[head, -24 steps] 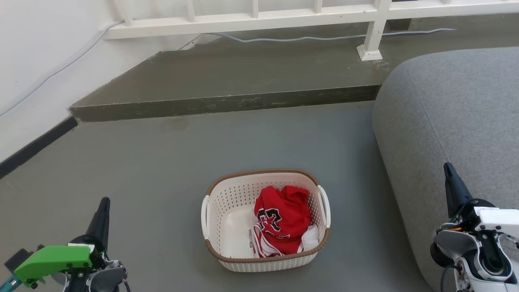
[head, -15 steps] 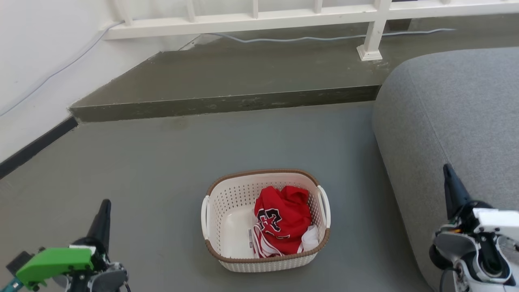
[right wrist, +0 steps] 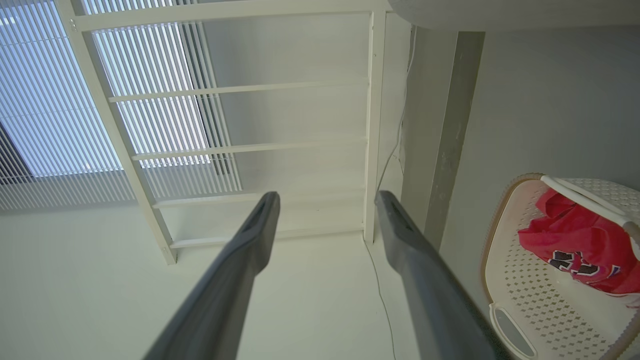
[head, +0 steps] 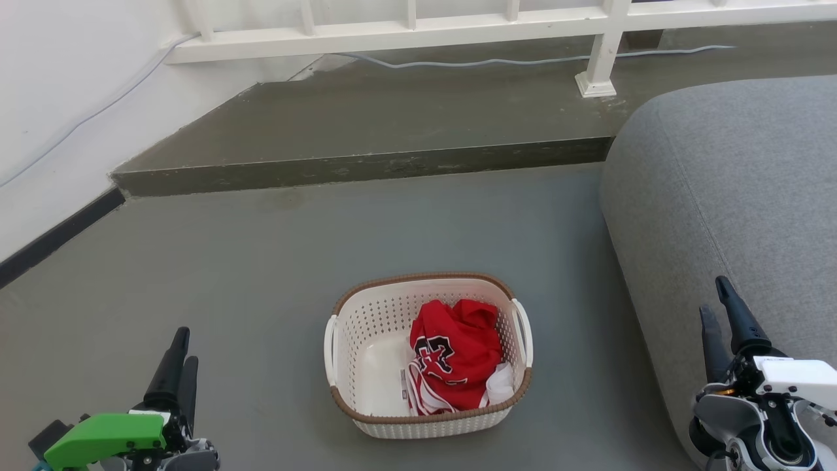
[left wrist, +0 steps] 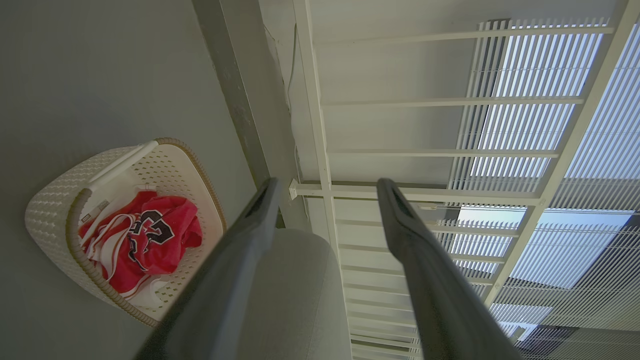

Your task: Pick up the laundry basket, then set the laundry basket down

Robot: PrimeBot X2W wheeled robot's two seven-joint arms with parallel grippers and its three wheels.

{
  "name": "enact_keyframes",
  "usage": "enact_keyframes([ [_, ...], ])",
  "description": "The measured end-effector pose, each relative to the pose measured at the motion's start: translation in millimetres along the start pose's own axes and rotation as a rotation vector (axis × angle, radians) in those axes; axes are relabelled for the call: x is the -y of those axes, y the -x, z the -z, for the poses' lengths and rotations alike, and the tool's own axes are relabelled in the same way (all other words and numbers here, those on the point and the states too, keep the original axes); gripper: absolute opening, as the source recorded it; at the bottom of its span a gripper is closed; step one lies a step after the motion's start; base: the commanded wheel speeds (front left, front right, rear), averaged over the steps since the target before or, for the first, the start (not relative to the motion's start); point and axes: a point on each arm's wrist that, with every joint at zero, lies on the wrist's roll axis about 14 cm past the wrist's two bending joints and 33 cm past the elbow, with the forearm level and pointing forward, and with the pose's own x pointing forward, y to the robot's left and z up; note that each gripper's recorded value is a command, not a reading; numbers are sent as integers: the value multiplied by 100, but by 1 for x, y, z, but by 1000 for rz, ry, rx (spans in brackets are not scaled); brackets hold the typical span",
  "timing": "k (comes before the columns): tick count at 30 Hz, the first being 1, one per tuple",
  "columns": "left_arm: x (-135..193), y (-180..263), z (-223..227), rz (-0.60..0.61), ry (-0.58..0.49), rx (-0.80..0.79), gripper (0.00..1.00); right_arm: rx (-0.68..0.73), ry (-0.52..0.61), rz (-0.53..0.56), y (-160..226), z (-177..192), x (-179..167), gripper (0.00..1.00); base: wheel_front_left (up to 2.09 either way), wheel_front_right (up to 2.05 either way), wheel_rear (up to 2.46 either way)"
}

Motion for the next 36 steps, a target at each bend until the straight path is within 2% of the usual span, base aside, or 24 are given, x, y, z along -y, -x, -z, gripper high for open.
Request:
enact_keyframes([
  [9,6,-3,3,16,-37,4,100,9,46,-12,-1,-2,-5,100,0,0,0],
  [17,17,-8,7,46,-114,7,100,8,151,-27,-4,-3,-11,100,0,0,0],
  [24,21,-10,11,56,-220,-5,100,2,315,-31,-5,-5,-14,100,0,0,0],
  [26,22,-11,12,61,-288,-15,100,-2,388,-32,-5,-7,-14,100,0,0,0],
  [36,32,-16,21,99,-442,-34,100,-21,565,-47,-10,0,-20,100,0,0,0],
])
